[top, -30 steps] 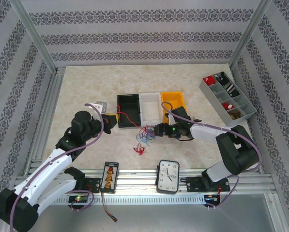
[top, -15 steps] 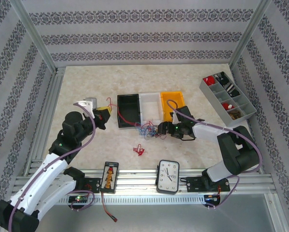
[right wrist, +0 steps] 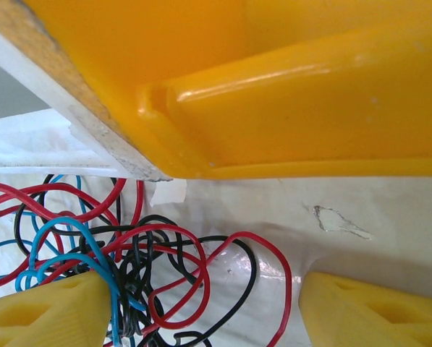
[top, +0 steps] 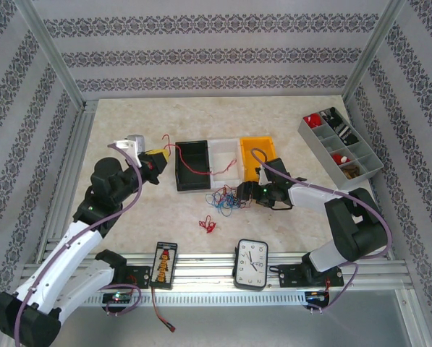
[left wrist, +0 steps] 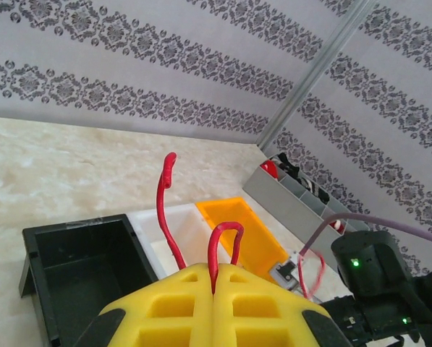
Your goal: Untangle the cables
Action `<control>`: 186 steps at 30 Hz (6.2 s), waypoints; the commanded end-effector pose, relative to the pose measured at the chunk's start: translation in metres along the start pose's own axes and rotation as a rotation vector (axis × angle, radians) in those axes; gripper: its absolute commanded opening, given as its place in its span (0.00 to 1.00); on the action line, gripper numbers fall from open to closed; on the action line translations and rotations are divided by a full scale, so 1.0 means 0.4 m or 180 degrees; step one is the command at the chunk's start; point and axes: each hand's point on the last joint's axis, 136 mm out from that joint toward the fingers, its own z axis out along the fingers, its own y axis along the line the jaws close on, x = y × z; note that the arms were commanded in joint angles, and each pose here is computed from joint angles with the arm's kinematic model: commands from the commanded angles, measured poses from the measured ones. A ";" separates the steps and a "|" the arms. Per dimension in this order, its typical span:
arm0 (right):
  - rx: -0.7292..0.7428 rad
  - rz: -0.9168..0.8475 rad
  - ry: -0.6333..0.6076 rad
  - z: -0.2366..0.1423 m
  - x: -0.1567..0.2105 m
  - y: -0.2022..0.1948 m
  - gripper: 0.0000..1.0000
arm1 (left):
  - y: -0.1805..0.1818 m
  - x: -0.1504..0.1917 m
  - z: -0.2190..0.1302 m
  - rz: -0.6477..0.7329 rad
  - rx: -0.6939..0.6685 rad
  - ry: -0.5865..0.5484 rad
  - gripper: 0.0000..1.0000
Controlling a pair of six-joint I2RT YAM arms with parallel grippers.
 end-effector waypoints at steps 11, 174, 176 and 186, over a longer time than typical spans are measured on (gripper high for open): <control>0.0669 -0.0010 -0.0697 -0.120 0.000 -0.107 0.82 | 0.196 -0.070 -0.017 0.0483 -0.1513 -0.0230 0.00; -0.0056 -0.1322 -0.0916 -0.150 -0.042 0.209 0.83 | -0.055 0.431 0.180 0.0451 0.0334 0.1541 0.00; -0.0199 -0.1454 -0.0836 -0.145 -0.031 0.251 0.83 | -0.051 0.387 0.186 0.0389 0.0262 0.1336 0.00; -0.1095 -0.1719 -0.0629 -0.179 -0.004 0.428 0.68 | -0.012 0.339 0.210 0.0215 -0.0038 0.0984 0.00</control>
